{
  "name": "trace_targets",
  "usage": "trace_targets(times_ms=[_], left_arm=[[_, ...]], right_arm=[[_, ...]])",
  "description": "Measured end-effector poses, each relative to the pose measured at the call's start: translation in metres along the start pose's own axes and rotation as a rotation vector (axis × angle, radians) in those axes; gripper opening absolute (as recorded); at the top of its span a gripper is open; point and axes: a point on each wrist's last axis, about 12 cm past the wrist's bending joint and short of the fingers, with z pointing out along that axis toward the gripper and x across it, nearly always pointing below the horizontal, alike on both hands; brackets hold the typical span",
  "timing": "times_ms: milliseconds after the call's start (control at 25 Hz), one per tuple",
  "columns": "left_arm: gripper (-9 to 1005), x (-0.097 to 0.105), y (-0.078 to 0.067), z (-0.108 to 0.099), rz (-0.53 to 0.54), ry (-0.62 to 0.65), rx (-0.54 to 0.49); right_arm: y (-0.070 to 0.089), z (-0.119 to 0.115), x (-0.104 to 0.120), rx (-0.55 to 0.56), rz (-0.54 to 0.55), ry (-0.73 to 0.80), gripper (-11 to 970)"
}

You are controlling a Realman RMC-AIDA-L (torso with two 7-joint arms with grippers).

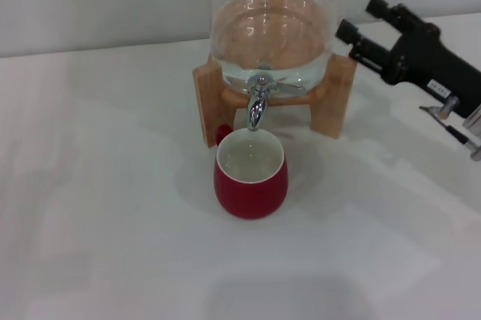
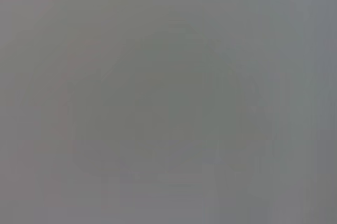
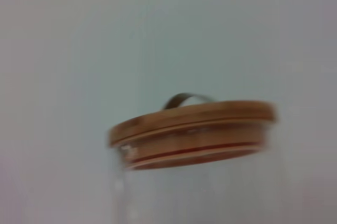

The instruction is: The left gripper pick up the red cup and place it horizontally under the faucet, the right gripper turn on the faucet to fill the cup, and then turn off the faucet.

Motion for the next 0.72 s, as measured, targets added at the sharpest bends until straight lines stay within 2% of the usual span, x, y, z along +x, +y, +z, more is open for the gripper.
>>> trace_targets(times_ms=[280,720], left_arm=[[869,0.0,0.002,-0.002,-0.001,-0.001,-0.01],[869,0.002,0.007,-0.009,-0.014,0.006,-0.063]], right_arm=[[-0.018,-0.013,-0.005,0.13,-0.037,-0.018,796],[-0.042,-0.045,-0.011,0.441,-0.142,-0.102,796]])
